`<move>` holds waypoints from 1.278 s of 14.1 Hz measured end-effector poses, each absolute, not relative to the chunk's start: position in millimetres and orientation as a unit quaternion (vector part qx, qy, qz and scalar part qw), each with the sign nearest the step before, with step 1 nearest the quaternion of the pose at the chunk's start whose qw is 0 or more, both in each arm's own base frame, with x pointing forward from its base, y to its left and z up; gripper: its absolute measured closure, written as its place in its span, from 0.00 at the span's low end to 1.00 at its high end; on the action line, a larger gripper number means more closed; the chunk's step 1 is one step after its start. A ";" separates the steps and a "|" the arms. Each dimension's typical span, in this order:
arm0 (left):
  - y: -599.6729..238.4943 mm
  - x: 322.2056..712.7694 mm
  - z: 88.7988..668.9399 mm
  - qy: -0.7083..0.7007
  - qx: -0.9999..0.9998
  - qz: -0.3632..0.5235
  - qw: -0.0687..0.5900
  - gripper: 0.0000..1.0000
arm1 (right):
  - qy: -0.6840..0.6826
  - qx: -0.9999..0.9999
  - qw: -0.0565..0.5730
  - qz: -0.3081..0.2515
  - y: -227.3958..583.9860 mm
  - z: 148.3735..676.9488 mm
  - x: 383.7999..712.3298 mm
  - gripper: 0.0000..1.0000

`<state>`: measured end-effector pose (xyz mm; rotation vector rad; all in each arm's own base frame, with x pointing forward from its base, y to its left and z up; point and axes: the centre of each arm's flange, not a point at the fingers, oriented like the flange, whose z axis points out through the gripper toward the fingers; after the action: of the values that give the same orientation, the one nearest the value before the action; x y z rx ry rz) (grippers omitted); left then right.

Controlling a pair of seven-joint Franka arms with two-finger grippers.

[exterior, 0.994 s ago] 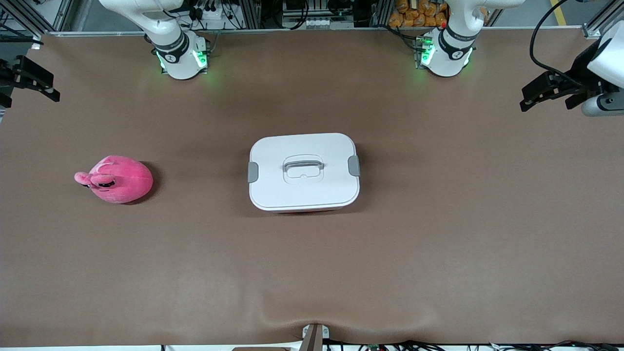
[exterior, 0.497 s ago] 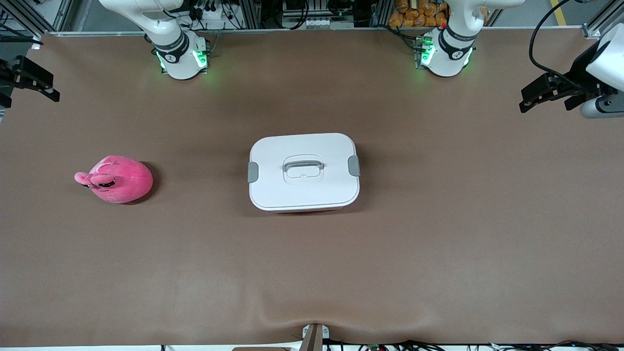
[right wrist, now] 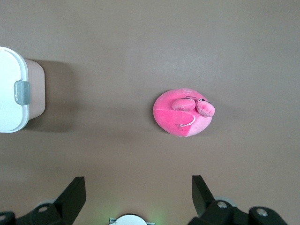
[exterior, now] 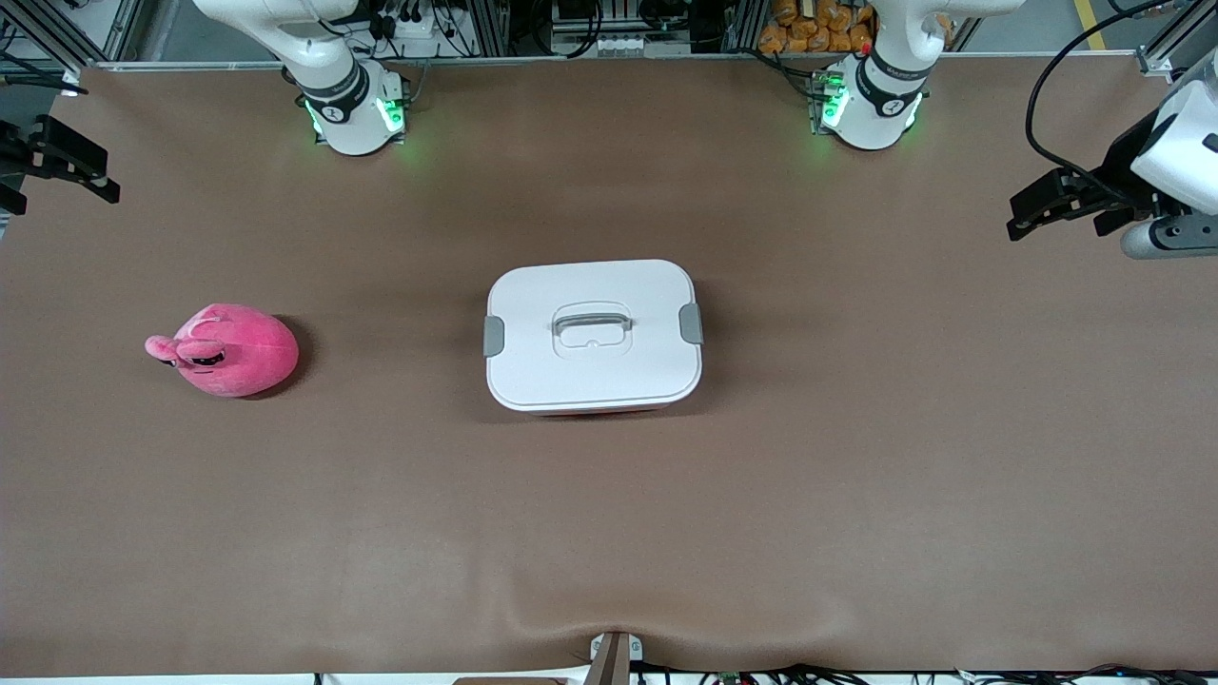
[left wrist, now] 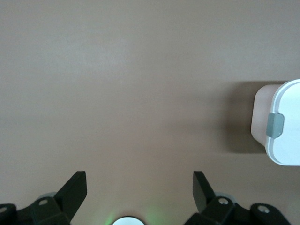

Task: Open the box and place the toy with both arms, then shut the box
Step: 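Move the left gripper toward the white box lid handle, then lower the left gripper onto the lid handle and close it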

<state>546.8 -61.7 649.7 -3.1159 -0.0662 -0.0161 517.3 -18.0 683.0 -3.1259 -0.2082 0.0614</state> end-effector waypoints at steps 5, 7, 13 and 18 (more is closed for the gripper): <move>-79.9 561.9 631.5 -0.017 -1.000 -0.008 0.012 0.00 | -0.065 -0.998 0.004 0.020 -18.4 682.9 517.4 0.00; -97.6 571.4 615.1 -0.036 -0.999 -0.005 0.011 0.00 | -0.065 -0.998 0.004 0.020 -18.9 682.8 517.5 0.00; -167.5 582.7 575.6 -0.121 -0.993 0.004 0.003 0.00 | -0.064 -0.998 0.004 0.024 -19.9 678.8 520.1 0.00; -235.9 582.7 535.1 -0.207 -0.978 0.017 -0.001 0.00 | -0.057 -0.998 0.005 0.031 -27.3 671.1 524.8 0.00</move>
<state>582.7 -235.9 535.1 -3.0757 -0.6518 0.0546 524.8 -27.3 671.1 -3.1255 -0.1773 0.0966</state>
